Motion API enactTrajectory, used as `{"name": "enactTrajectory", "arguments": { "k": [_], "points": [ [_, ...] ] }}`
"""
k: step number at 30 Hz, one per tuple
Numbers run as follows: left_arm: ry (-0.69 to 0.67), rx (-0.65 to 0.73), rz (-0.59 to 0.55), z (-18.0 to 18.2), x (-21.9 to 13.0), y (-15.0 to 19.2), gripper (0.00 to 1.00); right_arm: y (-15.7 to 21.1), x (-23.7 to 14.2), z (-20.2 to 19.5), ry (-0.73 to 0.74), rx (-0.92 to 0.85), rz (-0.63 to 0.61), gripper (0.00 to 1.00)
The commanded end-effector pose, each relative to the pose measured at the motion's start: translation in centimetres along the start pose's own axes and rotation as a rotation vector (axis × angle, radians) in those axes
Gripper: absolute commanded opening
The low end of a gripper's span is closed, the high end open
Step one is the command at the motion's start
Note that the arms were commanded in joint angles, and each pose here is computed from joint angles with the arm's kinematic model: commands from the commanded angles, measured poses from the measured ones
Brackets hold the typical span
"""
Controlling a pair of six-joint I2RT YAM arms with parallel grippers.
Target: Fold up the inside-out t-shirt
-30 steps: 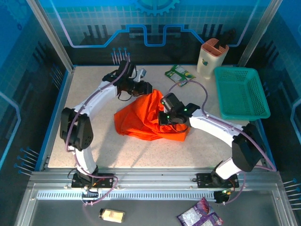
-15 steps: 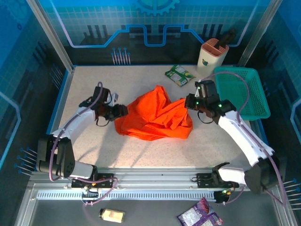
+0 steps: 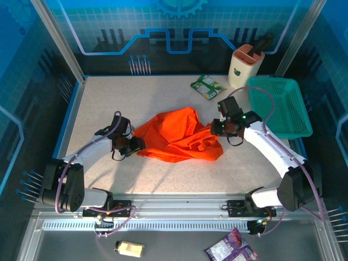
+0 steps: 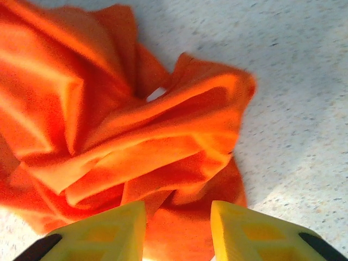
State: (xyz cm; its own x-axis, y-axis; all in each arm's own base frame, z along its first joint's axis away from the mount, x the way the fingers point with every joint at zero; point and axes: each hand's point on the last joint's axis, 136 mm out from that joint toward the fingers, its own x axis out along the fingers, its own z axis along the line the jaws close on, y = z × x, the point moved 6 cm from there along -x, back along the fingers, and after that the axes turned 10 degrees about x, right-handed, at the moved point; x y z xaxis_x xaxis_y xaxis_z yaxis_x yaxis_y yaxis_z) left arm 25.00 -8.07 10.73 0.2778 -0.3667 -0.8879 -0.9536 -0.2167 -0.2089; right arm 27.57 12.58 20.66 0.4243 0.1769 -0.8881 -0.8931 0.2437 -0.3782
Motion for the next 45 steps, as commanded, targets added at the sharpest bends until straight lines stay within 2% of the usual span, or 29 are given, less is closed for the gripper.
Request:
{"name": "enactTrajectory", "arguments": {
  "k": [1,5,15,17,18,19,22,23,27,31,35,38,45],
  "points": [
    [-0.099,-0.038,-0.011,1.4,-0.1,0.6,0.46,2.3,-0.6,1.2,0.04,-0.065,0.044,0.39],
    [-0.115,-0.042,-0.029,1.8,-0.5,1.2,0.46,4.6,1.2,3.7,0.018,-0.13,0.101,0.42],
    [-0.045,-0.083,0.014,1.8,1.3,2.2,0.45,5.1,8.0,5.6,0.214,-0.242,0.157,0.5],
    [-0.046,-0.087,0.015,2.0,1.8,2.1,0.45,4.7,8.6,5.7,0.238,-0.261,0.151,0.45],
    [-0.048,-0.088,0.018,2.1,2.0,2.1,0.45,4.4,8.5,5.7,0.252,-0.266,0.141,0.4],
    [-0.047,-0.087,0.02,2.0,2.2,2.0,0.43,4.0,8.1,5.8,0.257,-0.269,0.125,0.3],
    [-0.04,-0.085,0.013,1.9,2.5,1.6,0.36,2.8,6.2,6.1,0.228,-0.273,0.069,0.05],
    [-0.037,-0.083,0.006,1.8,2.5,1.3,0.33,2.3,5.3,6.2,0.211,-0.269,0.044,0.0],
    [-0.013,-0.064,-0.027,1.3,2.4,0.3,0.21,0.4,1.6,6.3,0.13,-0.24,-0.028,0.0],
    [0.016,-0.035,-0.071,0.4,1.8,-1.0,0.02,-1.2,-2.0,6.0,0.058,-0.2,-0.088,0.0],
    [0.032,0.015,-0.17,-1.1,-0.9,-3.9,0.0,-3.4,-5.7,5.7,-0.009,-0.17,-0.171,0.0],
    [0.043,0.054,-0.27,-2.3,-4.5,-7.1,0.0,-6.0,-9.6,5.1,-0.042,-0.159,-0.261,0.0],
    [0.12,0.105,-0.557,-4.6,-16.6,-14.0,0.0,-10.2,-21.5,3.4,-0.099,-0.139,-0.536,0.0]
  ]
}}
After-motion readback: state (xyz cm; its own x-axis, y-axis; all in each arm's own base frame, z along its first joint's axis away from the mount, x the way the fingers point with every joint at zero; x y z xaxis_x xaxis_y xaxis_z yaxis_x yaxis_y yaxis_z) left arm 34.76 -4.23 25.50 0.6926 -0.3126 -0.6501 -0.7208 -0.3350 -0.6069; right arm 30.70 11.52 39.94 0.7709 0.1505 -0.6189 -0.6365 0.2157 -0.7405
